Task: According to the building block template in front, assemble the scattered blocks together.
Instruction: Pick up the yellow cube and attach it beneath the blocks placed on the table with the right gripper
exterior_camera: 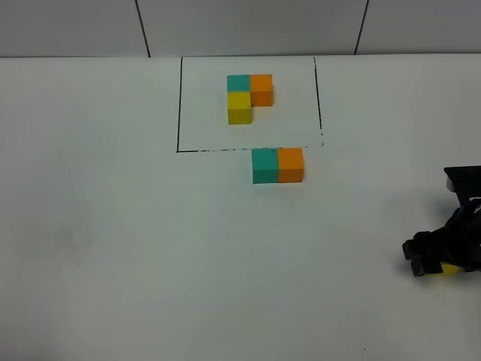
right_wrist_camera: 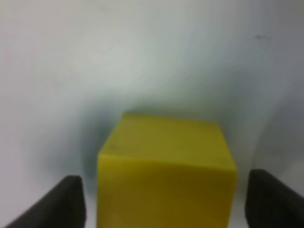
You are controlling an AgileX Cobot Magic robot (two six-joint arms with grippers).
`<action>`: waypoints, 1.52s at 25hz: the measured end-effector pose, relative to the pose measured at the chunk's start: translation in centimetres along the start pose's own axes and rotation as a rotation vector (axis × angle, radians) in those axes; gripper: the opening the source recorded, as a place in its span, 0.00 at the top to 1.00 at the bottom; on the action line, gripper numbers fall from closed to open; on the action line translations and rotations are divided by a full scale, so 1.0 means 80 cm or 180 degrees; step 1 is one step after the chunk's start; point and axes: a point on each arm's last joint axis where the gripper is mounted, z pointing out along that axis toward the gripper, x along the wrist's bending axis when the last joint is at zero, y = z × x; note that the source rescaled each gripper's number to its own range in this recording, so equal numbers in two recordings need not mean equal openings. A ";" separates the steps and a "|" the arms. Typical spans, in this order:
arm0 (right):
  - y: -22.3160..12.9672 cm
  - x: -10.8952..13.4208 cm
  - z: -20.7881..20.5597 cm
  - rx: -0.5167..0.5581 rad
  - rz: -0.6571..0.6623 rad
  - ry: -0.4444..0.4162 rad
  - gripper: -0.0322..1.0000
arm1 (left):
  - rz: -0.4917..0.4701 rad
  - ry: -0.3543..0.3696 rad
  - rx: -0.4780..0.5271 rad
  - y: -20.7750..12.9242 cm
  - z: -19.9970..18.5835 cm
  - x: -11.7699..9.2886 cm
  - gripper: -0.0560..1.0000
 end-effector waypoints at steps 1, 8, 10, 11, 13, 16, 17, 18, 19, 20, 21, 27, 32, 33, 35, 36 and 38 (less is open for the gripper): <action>0.000 0.000 0.000 -0.0001 0.0007 0.0004 0.64 | 0.0000 0.0000 0.0000 0.000 0.000 0.000 0.17; 0.000 0.001 0.000 -0.0010 0.0220 0.0017 0.96 | 0.0000 0.0000 0.0000 0.000 0.000 0.000 0.17; 0.002 0.000 -0.002 0.0020 0.0252 0.0012 0.96 | 0.0000 0.0000 0.0000 0.000 0.000 0.000 0.17; 0.004 0.001 -0.005 0.0048 0.0298 0.0019 0.96 | 0.0000 0.0000 0.0000 0.000 0.000 0.000 0.17; 0.011 0.007 -0.015 0.0064 0.0367 0.0035 0.96 | 0.0000 0.0000 0.0000 0.000 0.000 0.000 0.17; 0.020 0.037 -0.030 0.0037 0.0332 0.0078 0.96 | 0.0000 0.0000 0.0000 0.000 0.000 0.000 0.17; 0.021 0.054 -0.032 0.0039 0.0283 0.0099 0.96 | 0.0000 0.0000 0.0000 0.000 0.000 0.000 0.17; 0.021 0.068 -0.034 0.0047 0.0320 0.0123 0.96 | 0.0000 0.0000 0.0000 0.000 0.000 0.000 0.17; 0.020 0.086 -0.036 0.0051 0.0349 0.0150 0.96 | 0.0000 0.0000 0.0000 0.000 0.000 0.000 0.17; 0.019 0.103 -0.038 0.0046 0.0351 0.0176 0.96 | 0.0000 0.0000 0.0000 0.000 0.000 0.000 0.17; 0.020 0.117 -0.040 0.0024 0.0386 0.0187 0.96 | 0.0000 0.0000 0.0000 0.000 0.000 0.000 0.17; 0.035 0.194 -0.049 -0.0062 0.0252 0.0004 0.96 | 0.0000 0.0000 0.0000 0.000 0.000 0.000 0.17; 0.064 0.238 -0.035 -0.0155 0.0165 -0.0240 0.96 | 0.0000 0.0000 0.0000 0.000 0.000 0.000 0.17; 0.070 0.247 -0.029 -0.0162 0.0170 -0.0249 0.96 | 0.0000 0.0000 0.0000 0.000 0.000 0.000 0.17; 0.080 0.264 -0.016 -0.0169 0.0151 -0.0252 0.96 | 0.0000 0.0000 0.0000 0.000 0.000 0.000 0.17; 0.085 0.271 -0.010 -0.0165 0.0146 -0.0255 0.96 | 0.0000 0.0000 0.0000 0.000 0.000 0.000 0.17; 0.094 0.283 0.002 -0.0160 0.0111 -0.0270 0.96 | 0.0000 0.0000 0.0000 0.000 0.000 0.000 0.17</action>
